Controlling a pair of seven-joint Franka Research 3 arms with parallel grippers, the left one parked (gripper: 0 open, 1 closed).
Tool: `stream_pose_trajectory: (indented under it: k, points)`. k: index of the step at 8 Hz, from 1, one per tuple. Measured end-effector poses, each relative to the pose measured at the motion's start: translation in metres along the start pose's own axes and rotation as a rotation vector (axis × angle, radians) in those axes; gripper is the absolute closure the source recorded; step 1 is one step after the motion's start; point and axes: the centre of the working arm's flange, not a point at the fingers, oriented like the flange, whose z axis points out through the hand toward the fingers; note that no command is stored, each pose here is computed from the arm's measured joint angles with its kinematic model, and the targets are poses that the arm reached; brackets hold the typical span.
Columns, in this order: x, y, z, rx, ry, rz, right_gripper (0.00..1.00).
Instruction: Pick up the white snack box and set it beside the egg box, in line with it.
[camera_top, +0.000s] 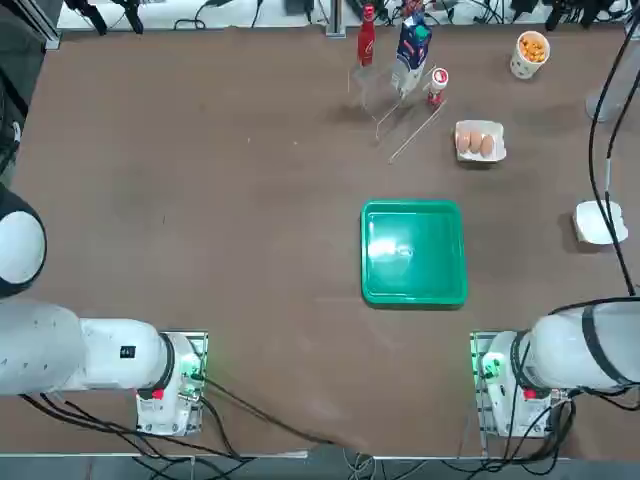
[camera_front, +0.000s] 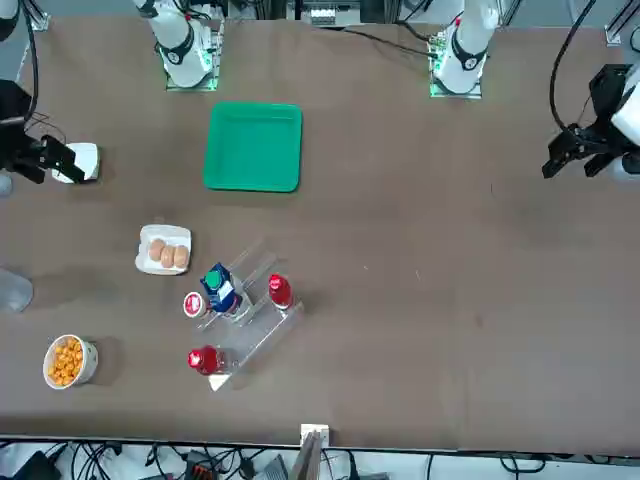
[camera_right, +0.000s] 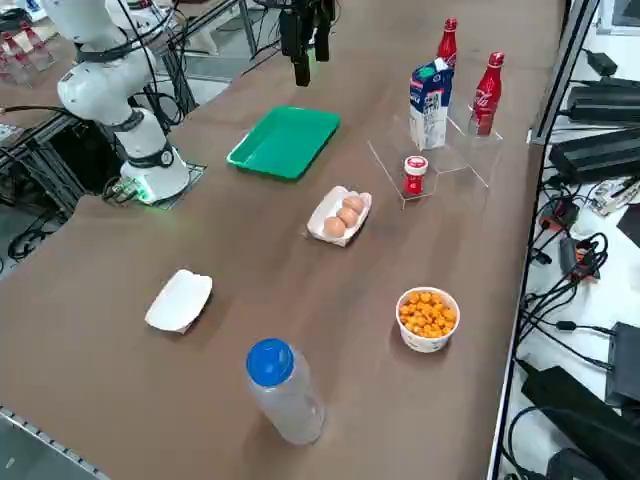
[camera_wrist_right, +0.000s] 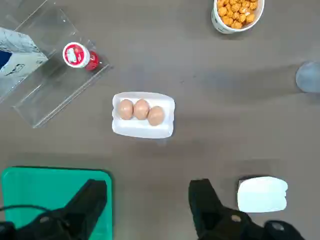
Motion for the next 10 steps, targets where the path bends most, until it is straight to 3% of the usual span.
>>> stream_pose_trajectory:
  k: [4, 5, 8, 9, 10]
  points:
    - [-0.001, 0.001, 0.001, -0.001, -0.007, 0.001, 0.00]
    - [-0.004, 0.003, 0.004, -0.001, -0.036, 0.005, 0.00]
    - [-0.034, 0.058, 0.056, -0.010, -0.330, 0.100, 0.00]
    - [-0.044, 0.097, 0.093, -0.007, -0.402, 0.157, 0.00]
    - [-0.054, 0.131, 0.135, -0.011, -0.420, 0.180, 0.00]
